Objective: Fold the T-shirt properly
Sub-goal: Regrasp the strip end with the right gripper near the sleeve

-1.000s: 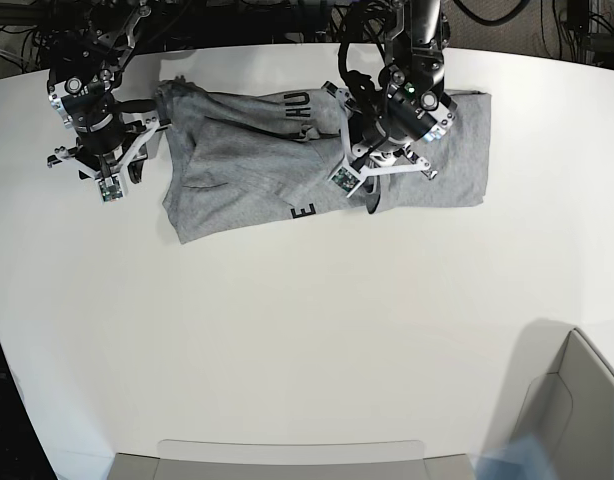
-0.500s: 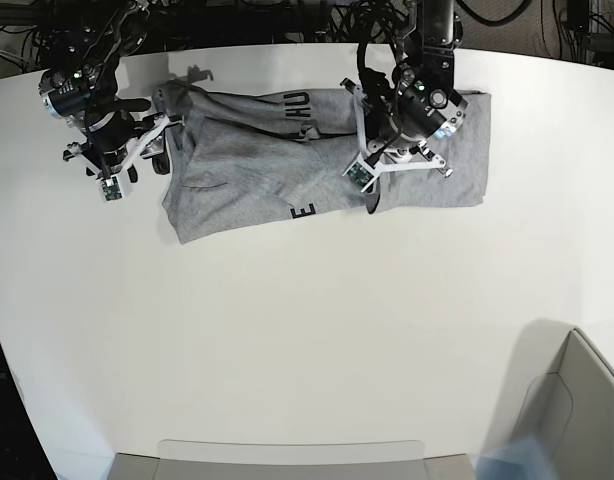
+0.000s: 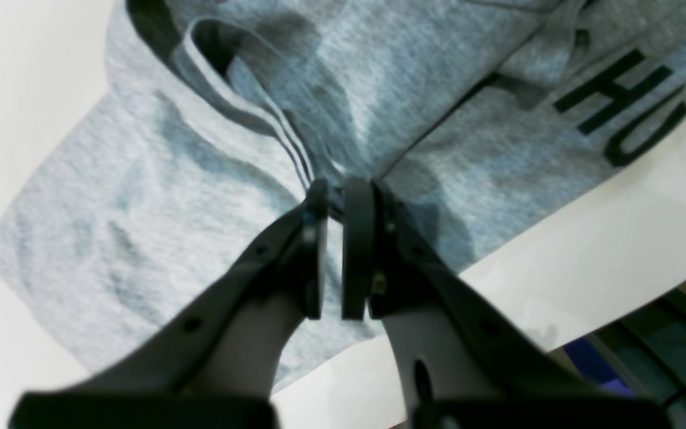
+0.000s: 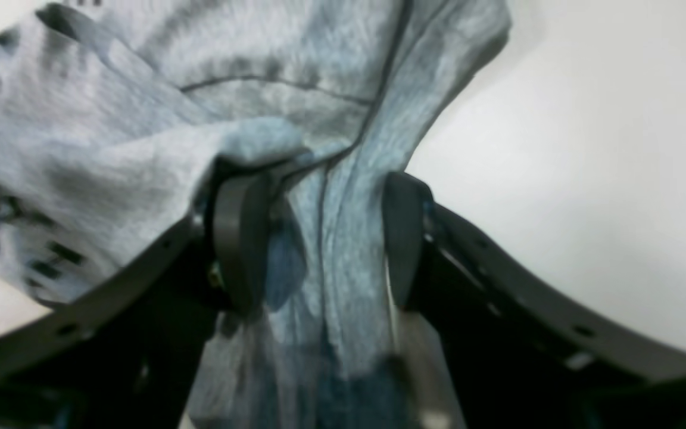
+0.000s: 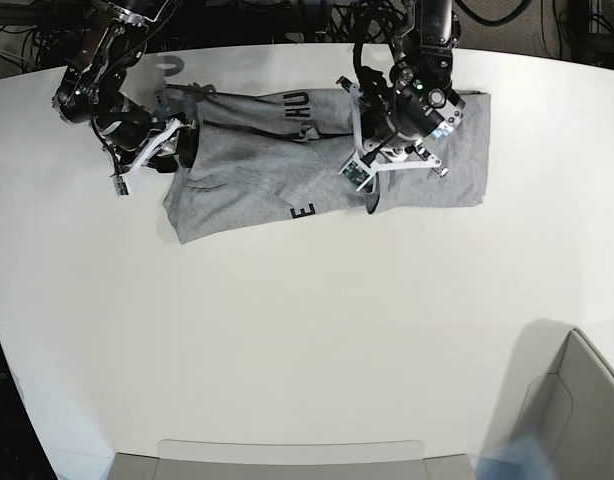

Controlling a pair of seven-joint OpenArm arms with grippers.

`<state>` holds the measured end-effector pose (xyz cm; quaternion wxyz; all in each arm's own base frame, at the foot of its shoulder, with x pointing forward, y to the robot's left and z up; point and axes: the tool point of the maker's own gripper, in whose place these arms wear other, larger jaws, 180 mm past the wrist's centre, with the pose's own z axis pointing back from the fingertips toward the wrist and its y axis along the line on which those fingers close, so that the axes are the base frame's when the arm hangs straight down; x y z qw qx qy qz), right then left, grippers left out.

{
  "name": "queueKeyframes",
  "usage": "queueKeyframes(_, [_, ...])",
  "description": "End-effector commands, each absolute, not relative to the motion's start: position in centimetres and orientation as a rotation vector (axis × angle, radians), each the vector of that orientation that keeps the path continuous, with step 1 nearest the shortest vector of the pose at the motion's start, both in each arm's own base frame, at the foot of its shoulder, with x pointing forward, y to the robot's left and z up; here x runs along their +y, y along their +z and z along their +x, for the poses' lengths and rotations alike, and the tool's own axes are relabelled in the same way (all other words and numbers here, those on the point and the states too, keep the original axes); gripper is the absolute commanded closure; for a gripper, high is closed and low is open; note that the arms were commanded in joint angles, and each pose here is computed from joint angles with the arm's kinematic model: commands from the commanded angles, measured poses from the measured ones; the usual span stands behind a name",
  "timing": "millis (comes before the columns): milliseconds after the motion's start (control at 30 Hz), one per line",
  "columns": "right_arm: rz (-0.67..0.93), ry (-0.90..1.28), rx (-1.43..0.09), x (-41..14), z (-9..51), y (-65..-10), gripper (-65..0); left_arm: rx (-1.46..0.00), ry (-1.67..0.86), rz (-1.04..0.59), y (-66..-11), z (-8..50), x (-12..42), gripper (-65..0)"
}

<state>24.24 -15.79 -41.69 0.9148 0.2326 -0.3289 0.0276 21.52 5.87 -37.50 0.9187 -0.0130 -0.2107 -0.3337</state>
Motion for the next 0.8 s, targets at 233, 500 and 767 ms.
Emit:
queueKeyframes(233, [0.423,-0.025,-0.626,-19.6,22.0,-42.8,-30.9,-0.462,-0.683,-0.025,-36.9,22.1,5.8,-4.3])
queueKeyframes(500, [0.496,0.034,-0.589,-16.4,22.8,-43.7,-30.9,-0.451,-0.686,-0.029,-37.2,21.9,5.7,-4.3])
queueKeyframes(767, [0.617,0.097,-0.481,-11.5,22.3,-46.2,-30.9,-0.437,-0.681,-0.032,-37.6,21.4,5.8,-4.3])
